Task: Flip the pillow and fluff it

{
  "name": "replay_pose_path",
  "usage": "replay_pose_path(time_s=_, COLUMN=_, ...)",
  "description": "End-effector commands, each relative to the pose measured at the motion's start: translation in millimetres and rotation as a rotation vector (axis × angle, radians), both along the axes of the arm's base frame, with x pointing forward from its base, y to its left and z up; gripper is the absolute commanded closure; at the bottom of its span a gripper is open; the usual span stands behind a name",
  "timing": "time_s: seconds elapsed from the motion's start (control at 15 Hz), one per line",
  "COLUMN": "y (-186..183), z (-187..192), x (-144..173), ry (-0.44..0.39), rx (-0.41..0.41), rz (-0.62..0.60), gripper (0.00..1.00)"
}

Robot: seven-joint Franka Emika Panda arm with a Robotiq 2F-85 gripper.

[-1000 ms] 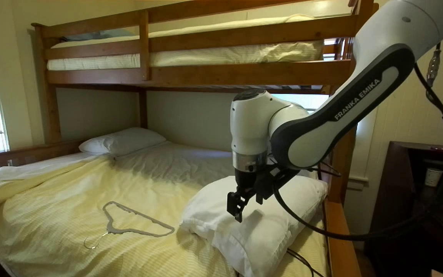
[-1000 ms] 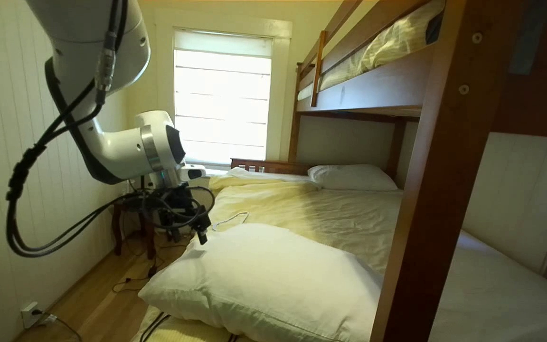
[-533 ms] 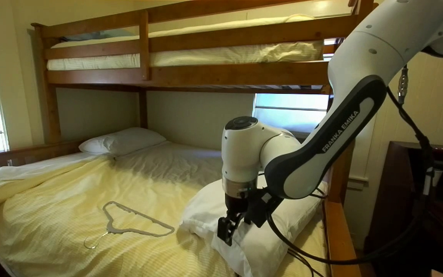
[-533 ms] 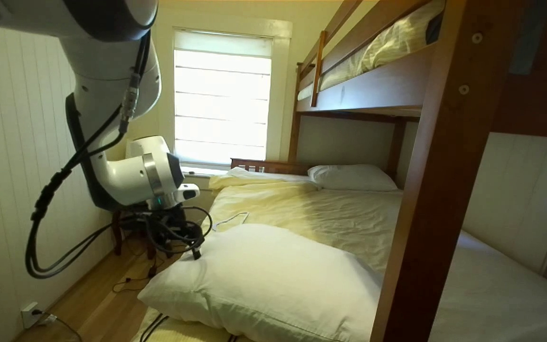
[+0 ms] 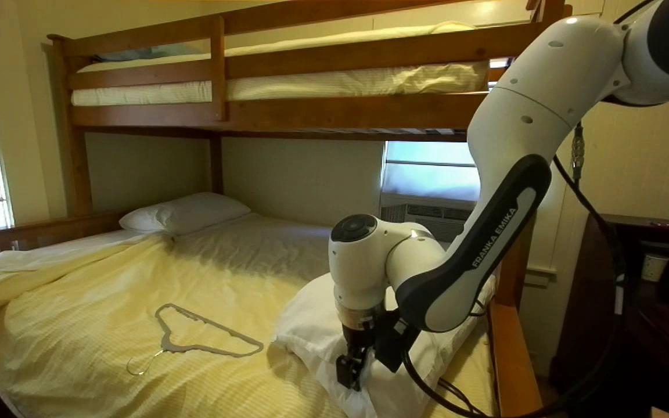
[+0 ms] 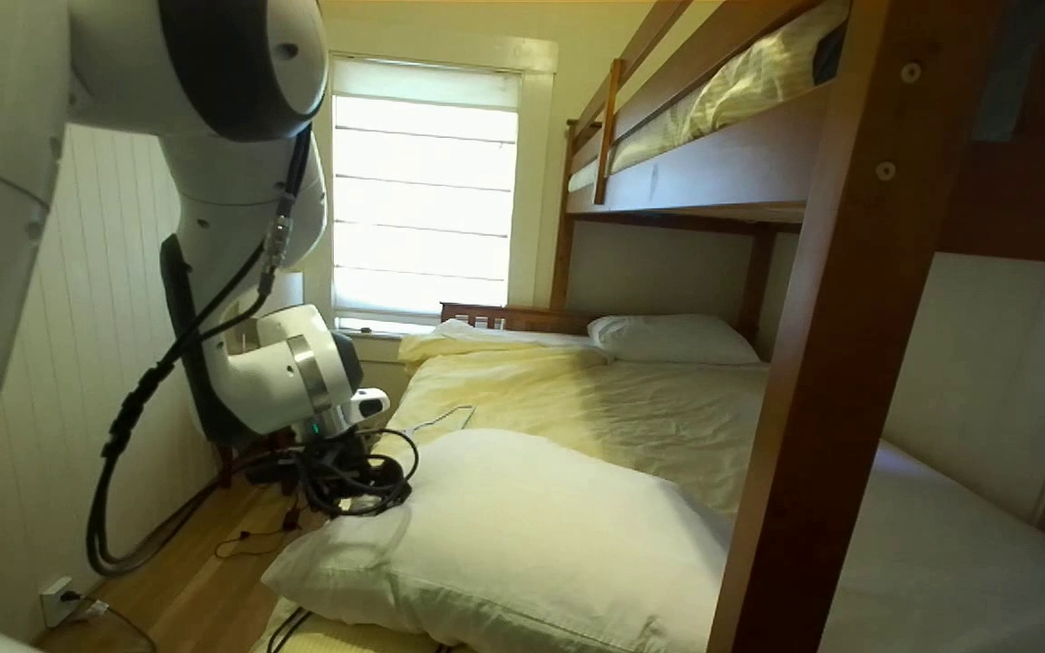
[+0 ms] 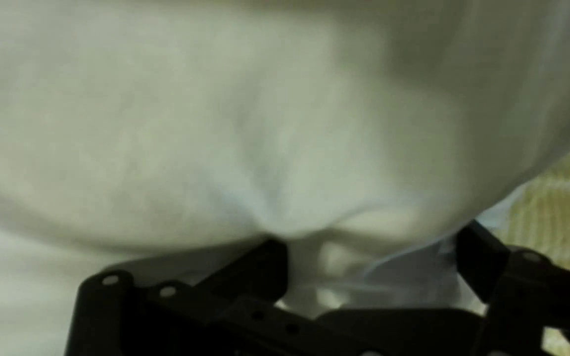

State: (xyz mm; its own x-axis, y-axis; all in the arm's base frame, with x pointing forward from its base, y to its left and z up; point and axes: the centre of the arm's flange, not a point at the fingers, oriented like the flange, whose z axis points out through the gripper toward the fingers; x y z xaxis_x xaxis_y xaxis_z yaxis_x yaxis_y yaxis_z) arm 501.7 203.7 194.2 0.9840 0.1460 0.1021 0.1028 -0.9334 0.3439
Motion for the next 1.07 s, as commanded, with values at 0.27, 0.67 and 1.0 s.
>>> replay_pose_path(time_s=0.27, y=17.8, z=-20.8, x=8.1, ry=0.008, rx=-0.044, rz=0.003, gripper=0.59)
replay_pose_path(time_s=0.67, y=21.8, z=-13.5, x=3.5, ry=0.017, rx=-0.051, rz=0.004, gripper=0.98)
replay_pose_path(time_s=1.0, y=17.2, z=-4.5, x=3.7, ry=0.034, rx=-0.048, rz=-0.025, gripper=1.0)
